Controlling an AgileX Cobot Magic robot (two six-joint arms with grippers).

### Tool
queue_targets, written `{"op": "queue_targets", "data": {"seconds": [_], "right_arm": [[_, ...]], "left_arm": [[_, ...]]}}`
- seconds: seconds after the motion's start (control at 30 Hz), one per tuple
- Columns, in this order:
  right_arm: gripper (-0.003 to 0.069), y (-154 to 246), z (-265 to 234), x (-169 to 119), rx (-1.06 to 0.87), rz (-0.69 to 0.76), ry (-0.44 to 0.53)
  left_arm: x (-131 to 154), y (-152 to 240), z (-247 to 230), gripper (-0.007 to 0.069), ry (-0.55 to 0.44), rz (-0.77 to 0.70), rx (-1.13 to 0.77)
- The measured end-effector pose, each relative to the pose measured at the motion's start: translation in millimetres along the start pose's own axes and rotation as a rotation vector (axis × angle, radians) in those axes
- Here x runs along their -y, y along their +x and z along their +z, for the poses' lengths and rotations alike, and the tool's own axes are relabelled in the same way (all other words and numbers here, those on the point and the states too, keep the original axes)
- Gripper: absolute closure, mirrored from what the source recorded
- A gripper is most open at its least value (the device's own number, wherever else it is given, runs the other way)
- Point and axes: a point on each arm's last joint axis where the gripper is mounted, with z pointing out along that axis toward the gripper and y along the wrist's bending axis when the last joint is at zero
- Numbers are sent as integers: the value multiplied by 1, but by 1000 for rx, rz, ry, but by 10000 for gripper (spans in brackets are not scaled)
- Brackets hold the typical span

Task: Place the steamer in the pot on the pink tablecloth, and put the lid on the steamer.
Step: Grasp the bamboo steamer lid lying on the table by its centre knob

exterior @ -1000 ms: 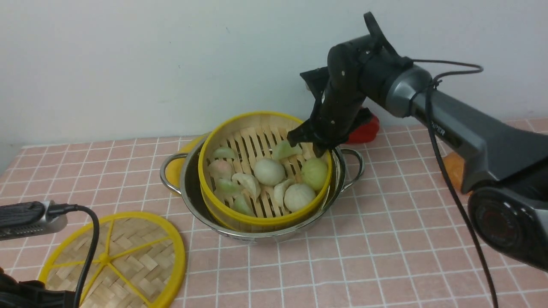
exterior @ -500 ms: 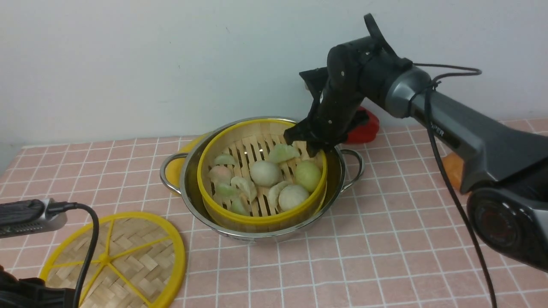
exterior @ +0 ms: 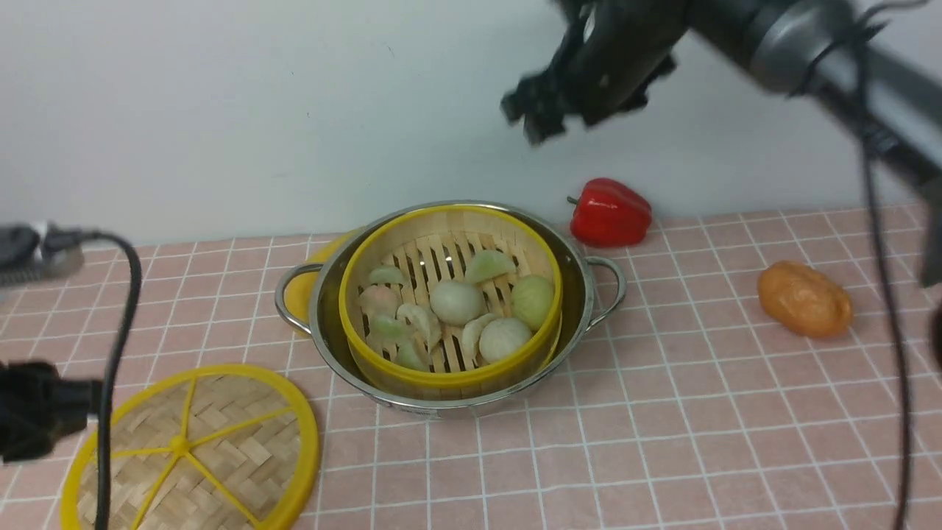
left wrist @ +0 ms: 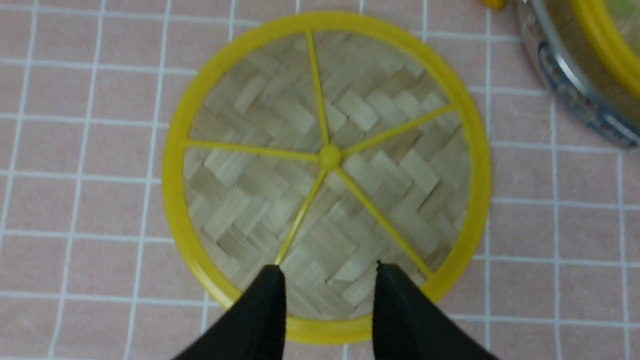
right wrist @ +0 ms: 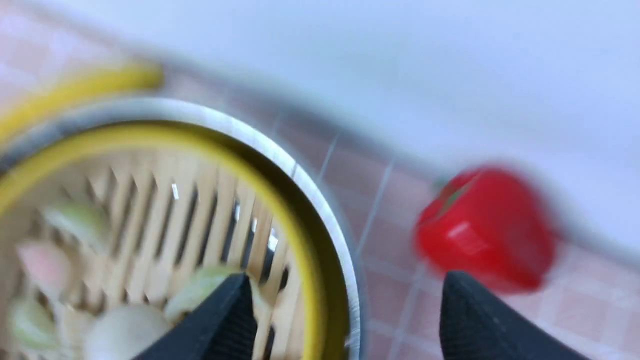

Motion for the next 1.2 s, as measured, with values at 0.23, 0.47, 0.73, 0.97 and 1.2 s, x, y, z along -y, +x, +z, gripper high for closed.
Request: {"op": "queue_targets", "data": {"seconds": [0.23,0.47,0.73,0.97,1.2], "right_arm": [[169,-7,-165,6,228,-5,-63],[169,74,-315,21,363,2,-151],[169,189,-386,41,437,39,-179],[169,236,-393,49,442,132,-203],[169,238,-390,49,426,152,-205]], "left_arm": [[2,-33,27,382,-6,3,-85],[2,-37,98,382,-20,0,-263],[0,-31,150,382,-28,-2,-363],[0,-30,171,382,-28,0,-359],[0,-29,179,382,-25,-6,-366]]}}
